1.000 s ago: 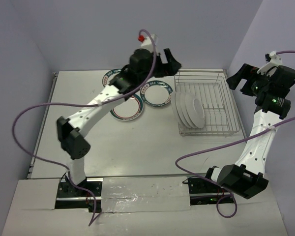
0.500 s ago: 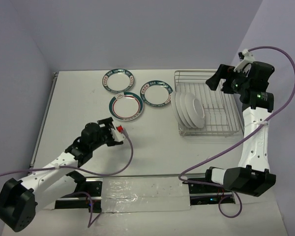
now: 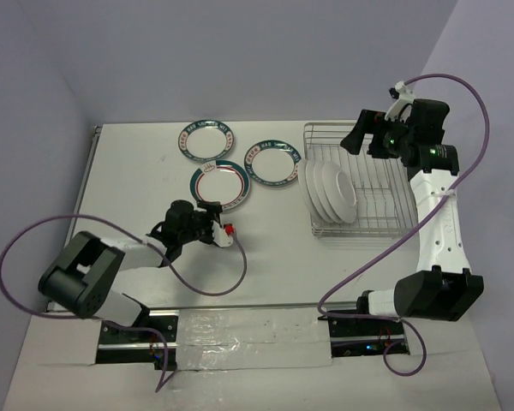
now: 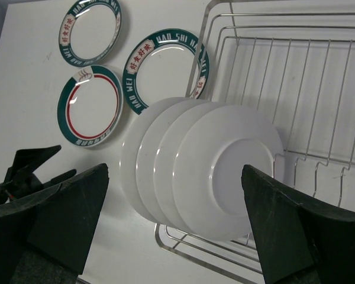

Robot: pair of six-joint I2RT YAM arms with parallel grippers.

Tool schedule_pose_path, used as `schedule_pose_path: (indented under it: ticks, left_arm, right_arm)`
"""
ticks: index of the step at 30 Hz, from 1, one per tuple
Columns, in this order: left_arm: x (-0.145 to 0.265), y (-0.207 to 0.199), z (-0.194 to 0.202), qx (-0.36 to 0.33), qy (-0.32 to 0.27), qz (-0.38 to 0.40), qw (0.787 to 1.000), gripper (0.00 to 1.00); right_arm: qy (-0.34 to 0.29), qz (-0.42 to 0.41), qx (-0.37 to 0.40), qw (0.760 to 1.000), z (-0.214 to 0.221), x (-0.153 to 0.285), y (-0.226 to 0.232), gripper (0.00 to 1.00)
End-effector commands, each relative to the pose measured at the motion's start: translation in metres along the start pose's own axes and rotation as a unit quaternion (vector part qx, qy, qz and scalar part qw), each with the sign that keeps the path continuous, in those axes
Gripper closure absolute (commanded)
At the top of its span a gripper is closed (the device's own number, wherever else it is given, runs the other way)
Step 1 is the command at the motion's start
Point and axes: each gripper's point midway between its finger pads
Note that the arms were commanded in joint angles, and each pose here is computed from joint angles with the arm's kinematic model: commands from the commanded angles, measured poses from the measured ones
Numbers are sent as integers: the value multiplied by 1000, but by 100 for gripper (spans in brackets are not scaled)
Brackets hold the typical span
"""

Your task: Load the plates into the dish rack

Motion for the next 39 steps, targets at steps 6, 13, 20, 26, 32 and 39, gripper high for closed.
schedule_pose_path:
  ticks: [6,13,20,26,32,39]
  left_arm:
    - [-44,42,-14,-44,-50,-17,998,24]
    - [-65,34,2,-13,-31,25,999,32]
    - [-70,20,13,-15,-18,51,998,45]
    - [-69,20,15,-18,-13,48,999,67]
    - [-55,17,9,-16,-13,57,998,95]
    - [-51,15,19,-17,11,53,998,100]
  right_arm:
    - [-22,-4,17,1000,-22,5,5,0]
    - [-17,-15,20,1000,-23,1,12,0]
    - [-17,-21,25,999,-26,-2,17,0]
    - [-18,-20,31,999,-27,-1,20,0]
    - [-18,-19,31,999,-26,-1,20,0]
    - [-20,-24,32,999,-29,-2,22,0]
Point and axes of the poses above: each gripper's point midway between its finger pads, its own x axis back along the fingers, its own y axis along the line the jaws close on, z = x × y, and after that the axes turned 10 degrees about x, right-handed
